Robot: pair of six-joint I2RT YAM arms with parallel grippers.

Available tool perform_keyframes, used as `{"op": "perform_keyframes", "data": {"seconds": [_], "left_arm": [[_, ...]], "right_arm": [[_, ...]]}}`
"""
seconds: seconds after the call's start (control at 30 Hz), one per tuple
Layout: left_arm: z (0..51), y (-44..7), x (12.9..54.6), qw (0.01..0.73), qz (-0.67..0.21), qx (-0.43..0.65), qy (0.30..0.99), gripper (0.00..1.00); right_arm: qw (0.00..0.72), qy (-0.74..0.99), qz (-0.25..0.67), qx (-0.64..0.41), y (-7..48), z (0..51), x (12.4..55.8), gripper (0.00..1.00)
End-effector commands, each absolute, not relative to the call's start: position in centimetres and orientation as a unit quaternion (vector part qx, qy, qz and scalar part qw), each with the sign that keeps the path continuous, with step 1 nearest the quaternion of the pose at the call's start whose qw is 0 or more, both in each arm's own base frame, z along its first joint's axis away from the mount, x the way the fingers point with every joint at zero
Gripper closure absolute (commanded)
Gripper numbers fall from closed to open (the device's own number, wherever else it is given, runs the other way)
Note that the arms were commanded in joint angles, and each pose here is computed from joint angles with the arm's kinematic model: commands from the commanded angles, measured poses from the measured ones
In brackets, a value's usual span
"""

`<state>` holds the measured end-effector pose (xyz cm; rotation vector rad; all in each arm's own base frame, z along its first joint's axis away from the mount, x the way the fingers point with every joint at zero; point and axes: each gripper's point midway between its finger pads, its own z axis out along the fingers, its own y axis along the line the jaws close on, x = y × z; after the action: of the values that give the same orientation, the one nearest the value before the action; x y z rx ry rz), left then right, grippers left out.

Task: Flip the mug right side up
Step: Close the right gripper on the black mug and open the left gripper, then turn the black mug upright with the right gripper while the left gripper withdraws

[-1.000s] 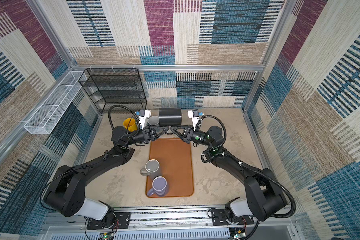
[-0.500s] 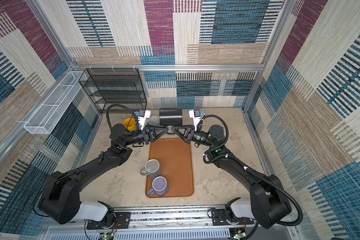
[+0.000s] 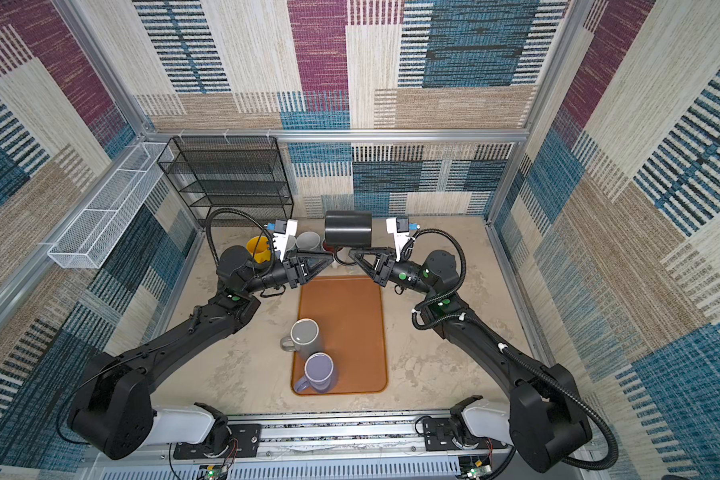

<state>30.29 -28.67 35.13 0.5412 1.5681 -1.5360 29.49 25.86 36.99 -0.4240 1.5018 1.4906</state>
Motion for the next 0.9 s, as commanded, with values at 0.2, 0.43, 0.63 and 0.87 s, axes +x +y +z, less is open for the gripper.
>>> {"op": "perform_keyframes", "data": {"seconds": [0.2, 0.43, 0.63, 0.87], "left_arm": [[32.9, -26.7, 32.7, 0.456, -0.515, 0.162, 0.708, 0.66], [31.3, -25.5, 34.1, 0.467, -0.452, 0.132, 0.748, 0.67], [29.9, -23.6, 35.1, 0.484, -0.377, 0.095, 0.784, 0.7], [28.7, -21.6, 35.8, 0.492, -0.285, 0.059, 0.82, 0.73]], "right_arm": [[0.51, 0.607, 0.583, -0.177, 24.9, 37.9, 29.7, 1.0], [0.512, 0.624, 0.566, -0.169, 24.5, 37.5, 30.4, 1.0], [0.511, 0.643, 0.547, -0.161, 24.3, 37.1, 31.4, 1.0], [0.503, 0.672, 0.523, -0.145, 24.3, 35.9, 32.9, 1.0]]}}
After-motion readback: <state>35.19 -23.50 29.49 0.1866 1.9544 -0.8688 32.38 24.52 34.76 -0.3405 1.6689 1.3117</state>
